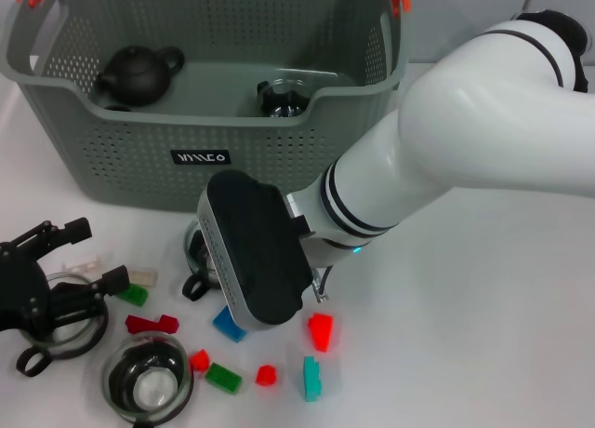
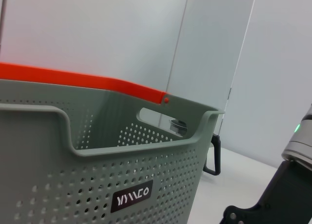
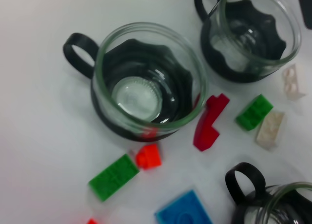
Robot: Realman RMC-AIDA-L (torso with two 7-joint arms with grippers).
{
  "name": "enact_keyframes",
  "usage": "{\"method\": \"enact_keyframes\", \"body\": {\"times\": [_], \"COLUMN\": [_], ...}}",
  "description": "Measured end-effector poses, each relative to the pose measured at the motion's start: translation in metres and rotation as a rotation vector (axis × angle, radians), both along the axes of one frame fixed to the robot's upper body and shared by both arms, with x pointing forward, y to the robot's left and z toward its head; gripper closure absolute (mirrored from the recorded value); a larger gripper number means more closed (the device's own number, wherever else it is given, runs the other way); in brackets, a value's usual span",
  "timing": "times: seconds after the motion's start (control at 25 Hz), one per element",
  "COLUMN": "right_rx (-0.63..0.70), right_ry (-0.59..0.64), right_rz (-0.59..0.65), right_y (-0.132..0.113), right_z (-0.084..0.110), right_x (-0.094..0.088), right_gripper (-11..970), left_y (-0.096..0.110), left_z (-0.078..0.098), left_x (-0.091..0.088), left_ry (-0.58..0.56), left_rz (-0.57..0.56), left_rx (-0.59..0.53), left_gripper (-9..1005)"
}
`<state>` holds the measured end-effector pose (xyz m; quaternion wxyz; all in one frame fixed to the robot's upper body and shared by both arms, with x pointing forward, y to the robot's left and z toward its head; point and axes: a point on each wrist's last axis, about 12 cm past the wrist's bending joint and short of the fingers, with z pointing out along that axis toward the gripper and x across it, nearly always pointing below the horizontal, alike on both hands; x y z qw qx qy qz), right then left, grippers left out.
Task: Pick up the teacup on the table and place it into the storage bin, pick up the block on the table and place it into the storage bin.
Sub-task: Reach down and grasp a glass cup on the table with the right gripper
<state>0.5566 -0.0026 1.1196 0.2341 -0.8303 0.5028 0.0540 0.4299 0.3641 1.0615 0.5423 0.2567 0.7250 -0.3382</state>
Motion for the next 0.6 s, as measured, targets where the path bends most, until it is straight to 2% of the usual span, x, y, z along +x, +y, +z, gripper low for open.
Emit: {"method": "enact_keyframes", "body": {"times": [0.16,0.4,0.6], "right_rx": [-0.02,0.02,-0.022], "right_ry": [0.011,-0.025,0.018], "right_rz": [-0.003,-0.034,-0.036], "right_y": [-0.0011,0.0006,-0.002], "right_z": [0.0019,-0.0022,-0.0034], "right_x": [-0.0029,0.0035,-0.0007], "right_gripper": [284,283,283], "left_y": [0.0,-0.0004,-0.0005], "left_z": [0.0,0.0,-0.0002], "left_x": [0.0002,0.0007,0.0005], "left_ry": [0.0,0.0,-0.004], "left_rz": [0.0,-0.001,-0.002], "left_rx": [0.0,0.0,0.003], "left_gripper": [61,61,61]}}
